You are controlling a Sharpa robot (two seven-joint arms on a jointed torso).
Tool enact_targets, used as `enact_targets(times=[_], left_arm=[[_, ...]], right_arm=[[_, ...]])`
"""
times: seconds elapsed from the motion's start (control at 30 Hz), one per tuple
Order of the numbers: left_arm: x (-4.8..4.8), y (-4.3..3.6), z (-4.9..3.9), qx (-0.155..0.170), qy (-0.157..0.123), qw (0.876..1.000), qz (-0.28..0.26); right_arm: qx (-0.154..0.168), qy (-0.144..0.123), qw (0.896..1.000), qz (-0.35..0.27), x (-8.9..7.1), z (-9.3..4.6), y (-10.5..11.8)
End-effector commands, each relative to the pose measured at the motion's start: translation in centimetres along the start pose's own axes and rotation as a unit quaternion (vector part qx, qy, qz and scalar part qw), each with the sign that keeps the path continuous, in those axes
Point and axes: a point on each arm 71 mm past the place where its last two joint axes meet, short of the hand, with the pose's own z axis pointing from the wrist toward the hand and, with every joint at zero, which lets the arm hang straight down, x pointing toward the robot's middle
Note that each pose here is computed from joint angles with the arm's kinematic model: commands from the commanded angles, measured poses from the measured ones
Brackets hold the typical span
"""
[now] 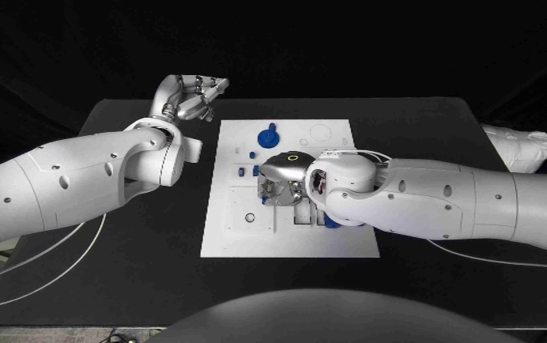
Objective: Assemble the parts on the task board
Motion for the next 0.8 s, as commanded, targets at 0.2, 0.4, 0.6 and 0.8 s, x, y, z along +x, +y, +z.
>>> enact_targets(times=[0.2, 0.4, 0.6, 0.8], left_arm=[[0.23, -0.22, 0.04, 0.008, 0.008, 1.0, -0.003], [0.23, -0.22, 0.04, 0.009, 0.008, 1.0, -0.003], [0.24, -0.23, 0.05, 0.009, 0.008, 1.0, -0.003], [0.24, -0.23, 0.05, 0.009, 0.008, 1.0, -0.003]], right_arm=[[0.003, 0.011, 1.0, -0.005, 0.26, -0.07, -0.1], [0.005, 0.002, 1.0, -0.004, 0.15, -0.13, -0.16], [0.005, -0.004, 1.0, -0.002, 0.07, -0.18, -0.19], [0.003, -0.009, 1.0, 0.001, 0.01, -0.25, -0.17]])
